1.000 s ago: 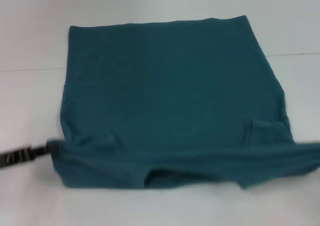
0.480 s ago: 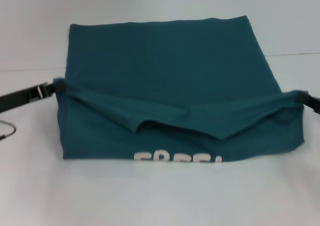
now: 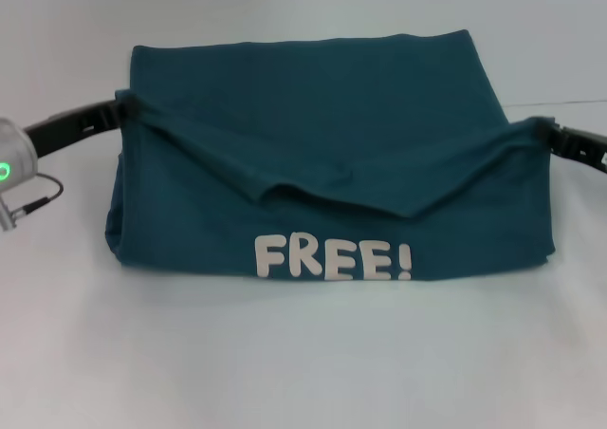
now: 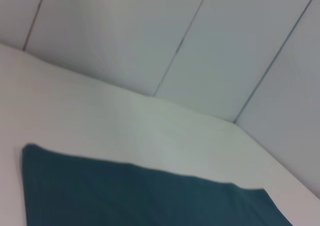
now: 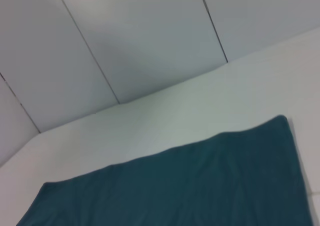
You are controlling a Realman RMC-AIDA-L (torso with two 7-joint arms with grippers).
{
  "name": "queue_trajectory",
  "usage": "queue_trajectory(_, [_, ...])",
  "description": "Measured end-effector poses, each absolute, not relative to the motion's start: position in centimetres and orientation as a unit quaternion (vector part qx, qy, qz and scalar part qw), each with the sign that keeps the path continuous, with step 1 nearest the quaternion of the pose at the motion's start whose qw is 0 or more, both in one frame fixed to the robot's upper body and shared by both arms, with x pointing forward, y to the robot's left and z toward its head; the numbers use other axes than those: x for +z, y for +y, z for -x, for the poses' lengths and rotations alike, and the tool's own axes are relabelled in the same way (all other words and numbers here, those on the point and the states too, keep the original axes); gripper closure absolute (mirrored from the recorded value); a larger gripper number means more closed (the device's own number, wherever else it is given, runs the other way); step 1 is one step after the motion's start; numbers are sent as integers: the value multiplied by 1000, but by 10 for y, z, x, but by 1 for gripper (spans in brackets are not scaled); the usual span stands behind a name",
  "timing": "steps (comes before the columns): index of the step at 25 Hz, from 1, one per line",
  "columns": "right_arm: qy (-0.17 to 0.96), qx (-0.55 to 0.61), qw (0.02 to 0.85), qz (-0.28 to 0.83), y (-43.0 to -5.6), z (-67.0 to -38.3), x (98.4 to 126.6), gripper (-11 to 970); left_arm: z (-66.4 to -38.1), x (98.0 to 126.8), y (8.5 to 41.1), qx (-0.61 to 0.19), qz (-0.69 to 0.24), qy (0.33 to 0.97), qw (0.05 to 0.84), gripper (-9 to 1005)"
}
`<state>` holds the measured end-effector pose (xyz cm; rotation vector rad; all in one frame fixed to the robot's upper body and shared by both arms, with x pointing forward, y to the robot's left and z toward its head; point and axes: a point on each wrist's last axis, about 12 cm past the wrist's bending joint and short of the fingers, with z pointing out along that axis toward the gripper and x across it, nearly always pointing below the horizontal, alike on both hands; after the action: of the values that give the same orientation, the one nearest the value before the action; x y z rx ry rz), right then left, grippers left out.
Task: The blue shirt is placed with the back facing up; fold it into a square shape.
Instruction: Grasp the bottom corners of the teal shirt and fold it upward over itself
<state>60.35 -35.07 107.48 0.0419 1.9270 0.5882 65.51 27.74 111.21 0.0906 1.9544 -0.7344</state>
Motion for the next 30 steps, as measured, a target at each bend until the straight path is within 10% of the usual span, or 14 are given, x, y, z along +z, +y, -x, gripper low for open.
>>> queue_trajectory(30, [823, 169, 540, -56, -337, -633, 1069, 926, -661, 1093, 256, -246, -4, 799, 549, 898])
